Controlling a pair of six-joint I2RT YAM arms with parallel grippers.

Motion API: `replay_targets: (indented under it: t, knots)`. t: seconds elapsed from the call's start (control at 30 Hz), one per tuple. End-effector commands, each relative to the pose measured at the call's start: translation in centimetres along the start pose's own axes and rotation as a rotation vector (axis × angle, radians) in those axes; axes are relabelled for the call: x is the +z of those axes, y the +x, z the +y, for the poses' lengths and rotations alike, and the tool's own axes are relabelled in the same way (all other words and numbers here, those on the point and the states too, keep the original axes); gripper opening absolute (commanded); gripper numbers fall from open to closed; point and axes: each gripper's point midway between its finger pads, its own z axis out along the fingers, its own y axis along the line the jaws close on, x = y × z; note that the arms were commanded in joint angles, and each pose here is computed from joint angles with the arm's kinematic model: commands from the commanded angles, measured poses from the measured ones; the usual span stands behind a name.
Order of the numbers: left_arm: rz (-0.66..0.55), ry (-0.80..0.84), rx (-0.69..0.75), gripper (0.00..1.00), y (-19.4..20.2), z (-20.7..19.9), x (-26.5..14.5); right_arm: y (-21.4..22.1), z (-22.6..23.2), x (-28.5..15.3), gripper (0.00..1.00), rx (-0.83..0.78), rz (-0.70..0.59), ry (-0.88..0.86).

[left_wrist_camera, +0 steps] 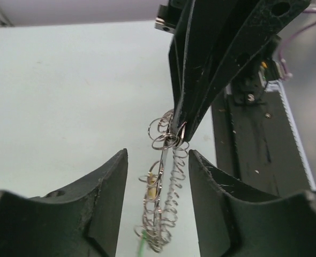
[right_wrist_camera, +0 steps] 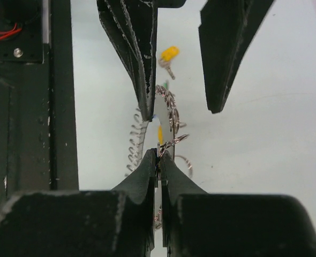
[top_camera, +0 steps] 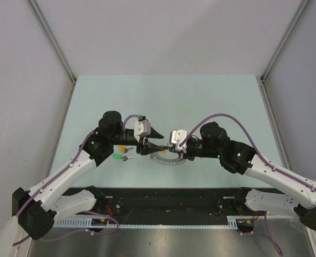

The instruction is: Put the keys on the keyring

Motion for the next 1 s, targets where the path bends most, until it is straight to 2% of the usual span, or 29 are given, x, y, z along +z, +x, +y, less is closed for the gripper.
replay_targets:
  t: [0.0, 0.3, 0.6, 0.8, 0.97]
  knots:
    - [0.011, 0.141, 0.033, 0.55, -0.5, -2.1, -0.3, -1.5, 0.8, -0.2, 0.0, -0.071, 0.013, -0.054]
    - [0.02, 0.247, 0.004, 0.54, 0.2, -3.6, -0.2, -1.6, 1.9, 0.0, 0.0, -0.093, 0.039, -0.089]
    - [0.061, 0.333, -0.021, 0.46, 1.3, -5.3, 1.0, -1.7, 2.3, 0.3, 0.0, -0.1, 0.042, -0.102]
    - [0.07, 0.345, -0.026, 0.36, 1.5, -5.6, 1.2, -1.6, 2.4, 0.3, 0.0, -0.1, 0.044, -0.108]
    - [0.087, 0.351, -0.034, 0.32, 1.8, -5.7, 1.4, -1.7, 2.4, 0.3, 0.0, -0.1, 0.043, -0.104]
